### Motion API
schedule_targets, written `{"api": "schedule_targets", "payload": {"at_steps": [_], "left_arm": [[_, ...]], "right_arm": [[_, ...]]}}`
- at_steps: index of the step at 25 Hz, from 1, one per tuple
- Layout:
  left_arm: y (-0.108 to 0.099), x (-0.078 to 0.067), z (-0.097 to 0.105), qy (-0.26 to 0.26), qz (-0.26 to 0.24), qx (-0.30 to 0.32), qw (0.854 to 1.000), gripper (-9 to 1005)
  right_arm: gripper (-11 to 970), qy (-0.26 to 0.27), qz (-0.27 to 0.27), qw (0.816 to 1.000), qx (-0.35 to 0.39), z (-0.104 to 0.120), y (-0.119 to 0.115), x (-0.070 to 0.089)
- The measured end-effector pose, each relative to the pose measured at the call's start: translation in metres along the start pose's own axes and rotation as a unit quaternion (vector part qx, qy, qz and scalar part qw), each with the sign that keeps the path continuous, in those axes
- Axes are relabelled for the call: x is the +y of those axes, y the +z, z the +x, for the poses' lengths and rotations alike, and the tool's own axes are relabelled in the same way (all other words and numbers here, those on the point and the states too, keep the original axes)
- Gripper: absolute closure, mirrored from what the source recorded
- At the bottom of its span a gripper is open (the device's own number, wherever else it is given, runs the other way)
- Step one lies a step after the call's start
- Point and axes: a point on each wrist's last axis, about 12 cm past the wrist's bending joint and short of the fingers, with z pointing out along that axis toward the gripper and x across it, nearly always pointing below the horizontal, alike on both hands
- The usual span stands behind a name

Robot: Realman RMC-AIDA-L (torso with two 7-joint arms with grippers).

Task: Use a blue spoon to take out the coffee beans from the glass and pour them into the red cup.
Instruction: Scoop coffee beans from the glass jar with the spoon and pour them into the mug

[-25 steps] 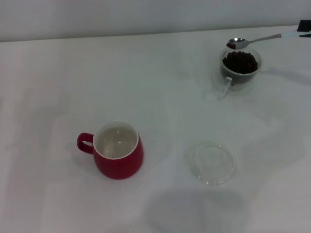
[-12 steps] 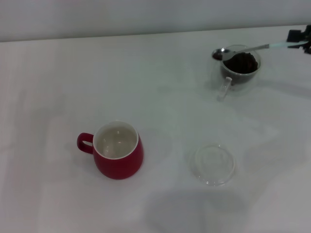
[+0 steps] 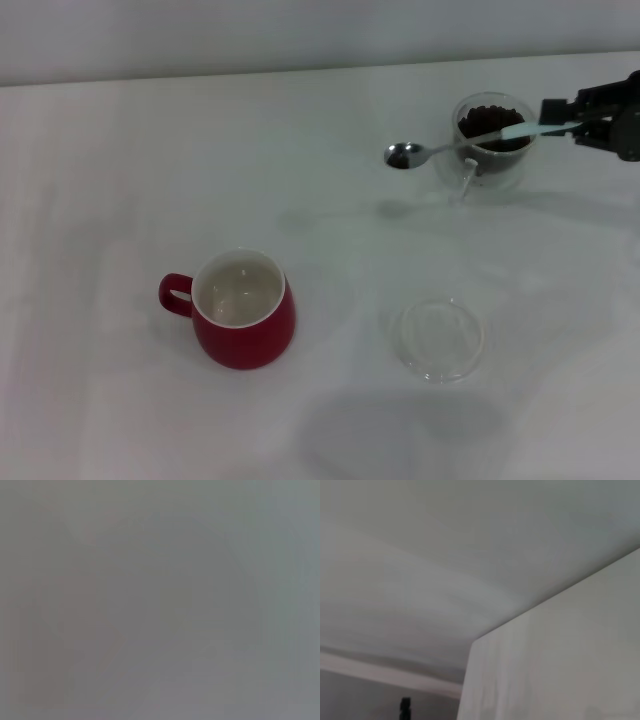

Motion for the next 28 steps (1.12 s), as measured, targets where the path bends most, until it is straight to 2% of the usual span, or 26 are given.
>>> {"api": "schedule_targets", "payload": {"at_steps": [19, 28], "left_arm": [[0.004, -0.005, 0.003, -0.009, -0.003, 0.008, 1.000, 163], [0.004, -0.004, 0.003, -0.009, -0.007, 0.009, 1.000, 165]], "right_arm": [[809, -0.047, -0.049, 0.995, 0.076, 0.021, 0.059, 0.011], [809, -0.073, -0.055, 0.993, 0.077, 0.031, 0.076, 0.009]]}}
